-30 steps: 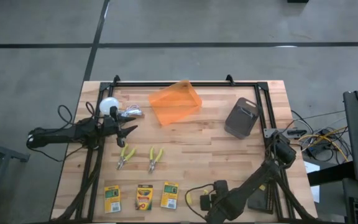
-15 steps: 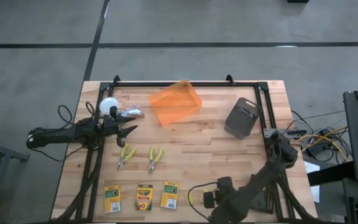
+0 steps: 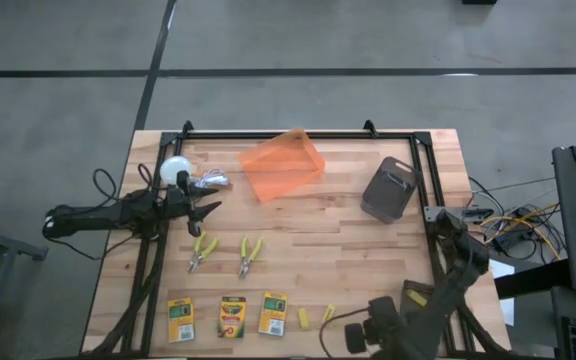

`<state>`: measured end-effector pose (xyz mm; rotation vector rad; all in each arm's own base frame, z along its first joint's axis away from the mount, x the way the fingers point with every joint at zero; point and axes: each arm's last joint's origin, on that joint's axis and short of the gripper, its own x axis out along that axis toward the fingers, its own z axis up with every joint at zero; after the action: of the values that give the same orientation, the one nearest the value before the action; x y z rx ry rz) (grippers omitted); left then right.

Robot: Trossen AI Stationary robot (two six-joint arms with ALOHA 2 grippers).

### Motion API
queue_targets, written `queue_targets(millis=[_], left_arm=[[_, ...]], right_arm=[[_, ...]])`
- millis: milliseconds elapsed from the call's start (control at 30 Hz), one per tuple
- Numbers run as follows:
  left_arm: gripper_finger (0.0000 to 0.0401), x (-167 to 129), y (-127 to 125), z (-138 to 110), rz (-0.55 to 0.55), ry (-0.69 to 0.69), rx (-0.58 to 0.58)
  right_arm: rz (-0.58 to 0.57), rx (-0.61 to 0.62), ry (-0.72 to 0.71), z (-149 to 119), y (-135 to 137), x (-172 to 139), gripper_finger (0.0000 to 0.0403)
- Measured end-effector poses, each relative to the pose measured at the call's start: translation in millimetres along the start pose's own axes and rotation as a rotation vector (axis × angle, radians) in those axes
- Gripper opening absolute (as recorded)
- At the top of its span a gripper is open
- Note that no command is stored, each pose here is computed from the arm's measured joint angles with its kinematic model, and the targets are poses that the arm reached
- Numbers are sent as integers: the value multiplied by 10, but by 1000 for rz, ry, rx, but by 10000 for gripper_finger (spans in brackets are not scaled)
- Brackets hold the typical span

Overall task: Pick & Place School Supplies
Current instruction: Put the yellow eraser into the black basket

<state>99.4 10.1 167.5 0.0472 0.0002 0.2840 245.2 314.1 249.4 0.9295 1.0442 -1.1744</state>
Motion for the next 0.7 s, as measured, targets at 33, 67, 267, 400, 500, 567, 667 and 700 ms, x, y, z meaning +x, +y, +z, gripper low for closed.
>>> queue_targets(millis=[33, 67, 267, 400, 500, 567, 667, 700], left_arm=[[179, 0, 0, 0, 0, 0, 0], [179, 0, 0, 0, 0, 0, 0], [179, 0, 0, -1, 1, 0, 0], [179, 0, 0, -1, 0, 0, 0], [179, 0, 0, 1, 1, 0, 0], [179, 0, 0, 0, 0, 0, 0], [179, 0, 0, 0, 1, 0, 0], [179, 0, 0, 1, 0, 0, 0]], right_arm=[[3, 9, 3, -28, -38, -18, 91], [6, 13, 4, -54, -74, -32, 91], [-23, -21, 9, -162, -237, -18, 91], [-36, -35, -11, -151, -296, 22, 91], [-16, -48, -36, -105, -319, 22, 93], [10, -63, -60, -37, -355, -3, 94], [49, -68, -96, 104, -444, -48, 95], [61, -69, -107, 157, -480, -62, 94]])
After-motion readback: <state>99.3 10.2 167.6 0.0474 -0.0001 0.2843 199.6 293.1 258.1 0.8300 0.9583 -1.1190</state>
